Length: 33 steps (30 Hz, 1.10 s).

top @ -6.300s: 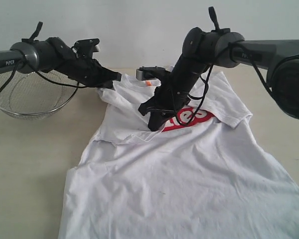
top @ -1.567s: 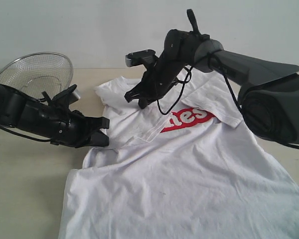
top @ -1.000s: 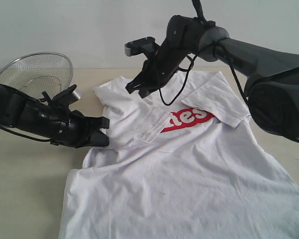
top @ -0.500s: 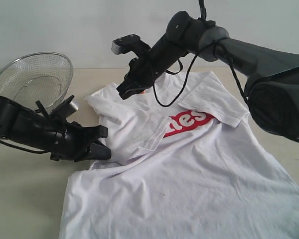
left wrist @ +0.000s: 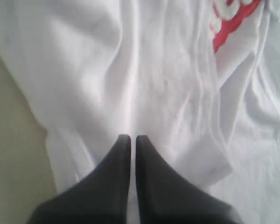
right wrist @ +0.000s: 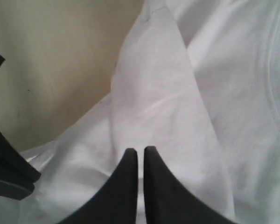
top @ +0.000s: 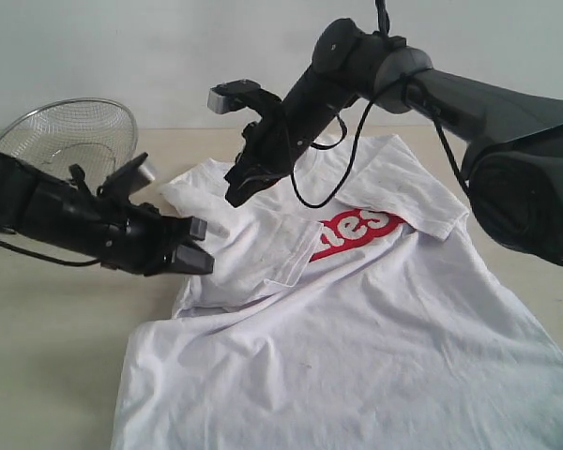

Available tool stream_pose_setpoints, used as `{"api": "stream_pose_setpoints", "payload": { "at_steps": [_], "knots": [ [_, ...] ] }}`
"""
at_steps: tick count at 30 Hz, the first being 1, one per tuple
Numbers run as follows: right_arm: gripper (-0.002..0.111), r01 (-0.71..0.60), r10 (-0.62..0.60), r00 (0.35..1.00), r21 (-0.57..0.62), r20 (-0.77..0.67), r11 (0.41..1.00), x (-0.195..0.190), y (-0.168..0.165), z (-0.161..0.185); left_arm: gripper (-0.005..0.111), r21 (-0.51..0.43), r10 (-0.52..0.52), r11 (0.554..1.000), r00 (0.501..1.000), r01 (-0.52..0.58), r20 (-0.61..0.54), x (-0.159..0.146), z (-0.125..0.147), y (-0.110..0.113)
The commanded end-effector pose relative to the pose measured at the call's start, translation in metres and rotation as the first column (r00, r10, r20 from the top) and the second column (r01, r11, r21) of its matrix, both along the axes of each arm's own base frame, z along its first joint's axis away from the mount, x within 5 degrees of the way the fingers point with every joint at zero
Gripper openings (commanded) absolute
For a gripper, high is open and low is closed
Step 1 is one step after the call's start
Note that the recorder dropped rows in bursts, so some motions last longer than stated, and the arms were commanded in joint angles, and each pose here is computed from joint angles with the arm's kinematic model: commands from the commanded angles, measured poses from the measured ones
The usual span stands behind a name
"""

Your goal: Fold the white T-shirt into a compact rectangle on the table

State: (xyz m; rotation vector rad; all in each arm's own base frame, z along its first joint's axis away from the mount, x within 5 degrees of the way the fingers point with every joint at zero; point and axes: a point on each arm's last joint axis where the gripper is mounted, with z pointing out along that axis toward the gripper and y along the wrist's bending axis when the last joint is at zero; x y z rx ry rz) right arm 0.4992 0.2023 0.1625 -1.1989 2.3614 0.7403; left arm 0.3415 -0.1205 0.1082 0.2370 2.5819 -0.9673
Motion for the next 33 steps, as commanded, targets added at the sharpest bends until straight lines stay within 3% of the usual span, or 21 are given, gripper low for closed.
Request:
{"api": "stream_pose_setpoints", "payload": {
  "at_steps": [1,6,13,19,33],
  "knots": [
    [0.0,0.018,-0.018,1.0,-0.002,0.009,1.0,-0.002,-0.003,0.02,0.005,0.09,0.019,0.995,0.988,-0.033,0.154,0.013,0.03,0.004],
    [0.0,0.031,-0.032,0.999,-0.06,-0.009,0.998,-0.008,0.009,0.016,0.005,0.224,0.05,0.967,0.955,-0.119,0.291,0.038,0.04,0.014],
    [0.0,0.05,-0.055,0.998,-0.106,-0.036,0.993,-0.018,0.028,0.014,0.005,0.225,0.021,0.969,0.944,-0.1,0.329,0.065,0.038,0.008],
    [0.0,0.083,-0.088,0.996,-0.197,-0.018,0.977,-0.028,0.042,0.021,0.005,0.235,0.0,0.969,0.946,-0.081,0.323,0.069,0.032,0.006],
    [0.0,0.057,-0.095,0.986,-0.258,-0.139,0.964,-0.082,0.024,0.043,0.005,0.261,0.04,0.956,0.944,-0.131,0.326,0.073,0.026,0.014]
  ]
}}
